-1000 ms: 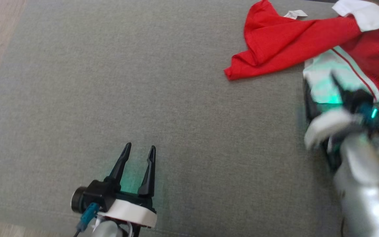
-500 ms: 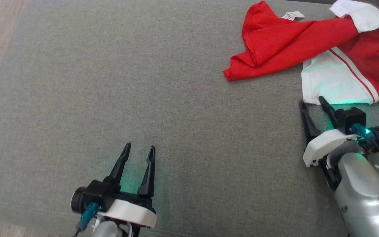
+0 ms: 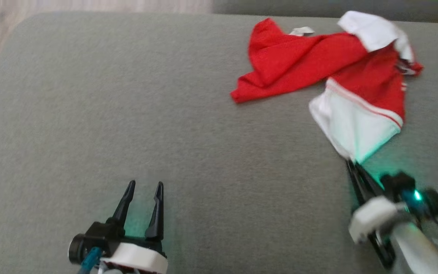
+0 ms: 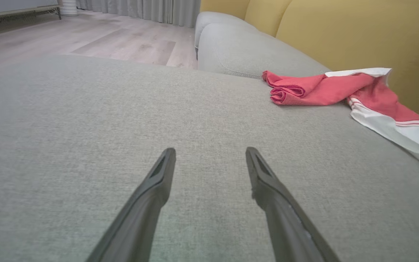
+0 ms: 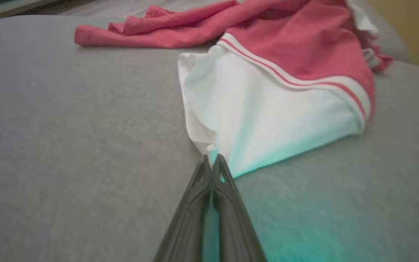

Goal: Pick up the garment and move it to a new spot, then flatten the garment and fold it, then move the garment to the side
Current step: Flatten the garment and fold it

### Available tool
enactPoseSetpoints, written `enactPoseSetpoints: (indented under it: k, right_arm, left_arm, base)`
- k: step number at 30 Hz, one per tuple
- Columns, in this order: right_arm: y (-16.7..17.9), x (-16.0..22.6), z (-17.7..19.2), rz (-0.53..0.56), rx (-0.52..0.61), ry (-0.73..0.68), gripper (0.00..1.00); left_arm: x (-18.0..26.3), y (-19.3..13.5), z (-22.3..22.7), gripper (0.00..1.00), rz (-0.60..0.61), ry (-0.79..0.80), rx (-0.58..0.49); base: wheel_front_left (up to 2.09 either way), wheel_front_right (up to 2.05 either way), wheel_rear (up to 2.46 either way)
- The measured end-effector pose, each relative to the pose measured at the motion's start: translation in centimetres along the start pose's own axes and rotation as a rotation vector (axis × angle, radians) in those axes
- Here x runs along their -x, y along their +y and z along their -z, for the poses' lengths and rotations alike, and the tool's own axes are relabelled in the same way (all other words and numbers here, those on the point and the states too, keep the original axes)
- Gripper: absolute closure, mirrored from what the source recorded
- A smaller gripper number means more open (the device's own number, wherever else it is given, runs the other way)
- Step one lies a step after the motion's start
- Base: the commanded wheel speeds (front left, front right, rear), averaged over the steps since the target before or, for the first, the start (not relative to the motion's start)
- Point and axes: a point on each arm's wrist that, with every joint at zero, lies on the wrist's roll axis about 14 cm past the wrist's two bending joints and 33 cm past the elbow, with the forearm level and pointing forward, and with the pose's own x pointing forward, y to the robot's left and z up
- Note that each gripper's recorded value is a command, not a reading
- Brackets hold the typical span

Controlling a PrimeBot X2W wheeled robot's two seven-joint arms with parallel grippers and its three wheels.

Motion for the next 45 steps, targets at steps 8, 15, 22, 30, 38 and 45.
enactPoseSetpoints:
  k: [8,15,22,30,38,45]
  right_arm:
    - [-3.2,7.5,3.3,0.147,-0.083,0.022,1.0]
    - [-3.4,7.6,-1.8,0.171,-0.14,-0.162,0.0]
    - [-3.3,4.6,-5.2,0.137,-0.146,-0.251,0.0]
    - [-4.5,3.2,-3.9,0.156,-0.155,-0.212,0.0]
    - [-5.2,3.4,-2.8,0.19,-0.173,-0.187,0.0]
    - [-5.3,3.0,-2.6,0.195,-0.183,-0.181,0.0]
  left_arm:
    - [-1.2,-3.1,-0.7,0.0,0.106,-0.02,-0.002]
    - [-4.2,-6.4,-1.6,0.0,0.221,-0.032,0.001]
    - [-11.1,-10.5,-3.7,0.0,0.365,-0.061,-0.048]
    - [-16.1,-11.6,-0.1,0.0,0.412,0.064,-0.144]
    - [-17.6,-12.1,1.6,0.0,0.448,0.11,-0.242]
    - [-18.2,-11.9,2.4,0.0,0.445,0.14,-0.255]
  base:
    - [0.0,0.0,0.0]
    - [0.0,0.0,0.0]
    - [0.0,0.0,0.0]
    - [0.0,0.0,0.0]
    - [0.0,0.0,0.0]
    - [0.0,0.0,0.0]
